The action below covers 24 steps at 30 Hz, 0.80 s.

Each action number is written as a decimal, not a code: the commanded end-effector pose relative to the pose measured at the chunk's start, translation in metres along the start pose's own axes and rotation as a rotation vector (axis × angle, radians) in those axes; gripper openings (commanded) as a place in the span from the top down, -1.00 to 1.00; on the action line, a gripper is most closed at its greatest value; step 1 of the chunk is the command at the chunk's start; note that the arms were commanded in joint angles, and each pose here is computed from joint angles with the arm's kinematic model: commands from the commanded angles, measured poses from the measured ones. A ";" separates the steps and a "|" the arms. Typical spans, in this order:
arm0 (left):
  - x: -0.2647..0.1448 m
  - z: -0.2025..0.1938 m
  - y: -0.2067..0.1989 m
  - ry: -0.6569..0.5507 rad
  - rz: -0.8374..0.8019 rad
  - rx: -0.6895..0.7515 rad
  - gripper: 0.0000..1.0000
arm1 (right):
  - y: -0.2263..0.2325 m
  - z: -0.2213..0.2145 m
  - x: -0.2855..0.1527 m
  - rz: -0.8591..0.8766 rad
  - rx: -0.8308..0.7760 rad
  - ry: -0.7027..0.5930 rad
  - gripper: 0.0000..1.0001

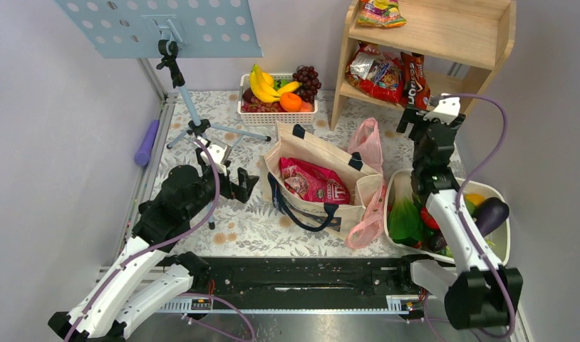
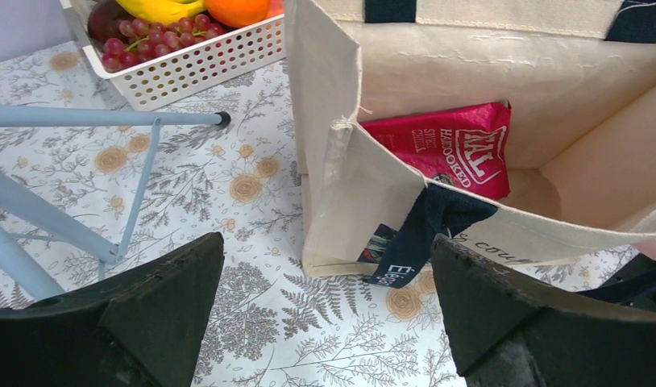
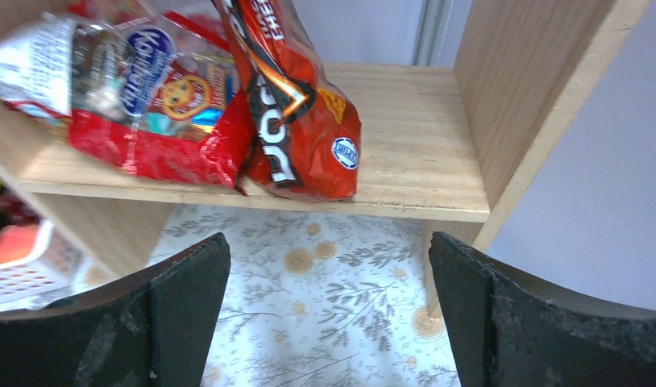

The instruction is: Untie the knot of the grocery bags and take out the mixed food

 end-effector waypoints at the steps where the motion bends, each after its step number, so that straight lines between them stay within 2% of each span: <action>1: 0.007 0.010 -0.009 -0.027 -0.064 -0.017 -0.98 | 0.004 0.016 -0.036 0.109 0.167 0.027 -0.96; 4: 0.013 0.024 -0.016 -0.023 -0.089 -0.054 -0.98 | 0.013 0.017 -0.070 0.227 0.309 0.137 -0.83; 7: 0.021 0.042 -0.029 -0.011 -0.143 -0.092 -0.98 | 0.030 0.014 -0.108 0.387 0.455 0.229 -0.83; 9: 0.033 0.050 -0.033 0.008 -0.136 -0.110 -0.98 | 0.040 0.013 -0.134 0.479 0.482 0.281 -0.85; 14: 0.063 0.066 -0.031 0.060 -0.039 -0.079 -0.98 | 0.056 0.024 -0.175 0.620 0.411 0.385 -0.86; 17: 0.081 0.065 -0.036 0.122 -0.008 -0.043 -0.98 | 0.060 0.037 -0.191 0.688 0.376 0.396 -0.86; 24: 0.112 0.046 -0.031 0.227 0.140 0.068 -0.95 | 0.069 0.053 -0.203 0.726 0.254 0.402 -0.88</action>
Point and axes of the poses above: each gripper's point midway between its finger pads, its own x axis out along the fingers, its own y axis along the line the jaws close on, z = x × y, the point moved 6 cm from there along -x, back along the fingers, and after that the axes turned 8 degrees about -x, right-handed, at the moved point
